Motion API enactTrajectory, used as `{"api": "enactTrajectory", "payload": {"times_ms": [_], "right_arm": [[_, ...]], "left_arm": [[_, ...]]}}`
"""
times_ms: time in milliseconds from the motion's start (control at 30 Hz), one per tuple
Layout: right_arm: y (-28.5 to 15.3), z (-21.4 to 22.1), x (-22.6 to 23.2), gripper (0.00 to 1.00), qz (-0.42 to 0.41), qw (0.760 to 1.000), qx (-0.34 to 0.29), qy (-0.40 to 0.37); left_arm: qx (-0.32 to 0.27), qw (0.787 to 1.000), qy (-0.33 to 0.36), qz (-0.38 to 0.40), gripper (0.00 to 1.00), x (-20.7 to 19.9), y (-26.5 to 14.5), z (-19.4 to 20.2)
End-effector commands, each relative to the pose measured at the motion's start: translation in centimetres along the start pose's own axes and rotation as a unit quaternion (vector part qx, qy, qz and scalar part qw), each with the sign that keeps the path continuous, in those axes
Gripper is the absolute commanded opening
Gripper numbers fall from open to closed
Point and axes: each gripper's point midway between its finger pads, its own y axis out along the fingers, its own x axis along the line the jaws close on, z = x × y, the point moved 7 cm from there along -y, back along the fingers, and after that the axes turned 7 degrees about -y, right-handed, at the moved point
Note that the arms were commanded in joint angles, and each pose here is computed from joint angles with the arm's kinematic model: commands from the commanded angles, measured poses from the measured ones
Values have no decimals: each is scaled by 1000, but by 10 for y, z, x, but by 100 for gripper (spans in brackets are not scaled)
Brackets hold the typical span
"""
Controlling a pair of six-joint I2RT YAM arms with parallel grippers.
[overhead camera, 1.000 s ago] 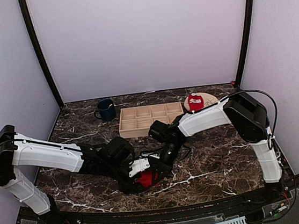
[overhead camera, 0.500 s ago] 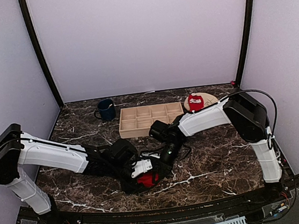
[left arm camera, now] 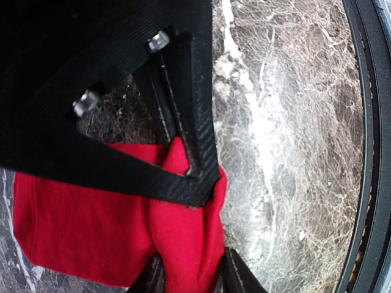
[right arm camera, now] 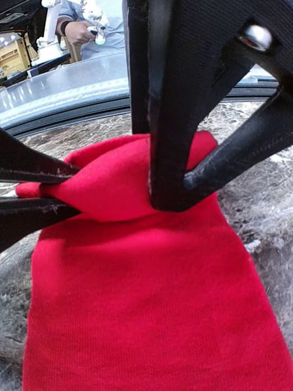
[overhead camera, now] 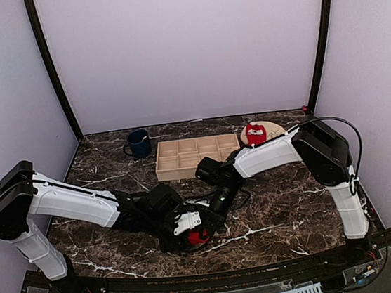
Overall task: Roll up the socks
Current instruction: Roll the sock at the center of the board.
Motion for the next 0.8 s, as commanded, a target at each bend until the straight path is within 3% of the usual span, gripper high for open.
{"api": "enactTrajectory", "payload": {"times_ms": [0, 167, 300, 633, 767], "right_arm": [[4, 6, -5, 3, 1, 1000, 8, 12], [4, 5, -5, 3, 2, 1000, 8, 13], [4, 4, -5, 4, 4, 1000, 7, 13], [2, 6, -5, 4, 11, 1000, 5, 13], [-1, 9, -7, 8, 15, 1000, -1, 19]], "left_arm": [[8, 1000, -8, -1, 32, 0, 0, 1], [11, 1000, -14, -2, 32, 0, -1, 2], [9, 1000, -23, -5, 22, 1, -1, 2], [5, 999, -54, -9, 21, 5, 4, -3], [-3, 998, -64, 6, 14, 9, 8, -6]]}}
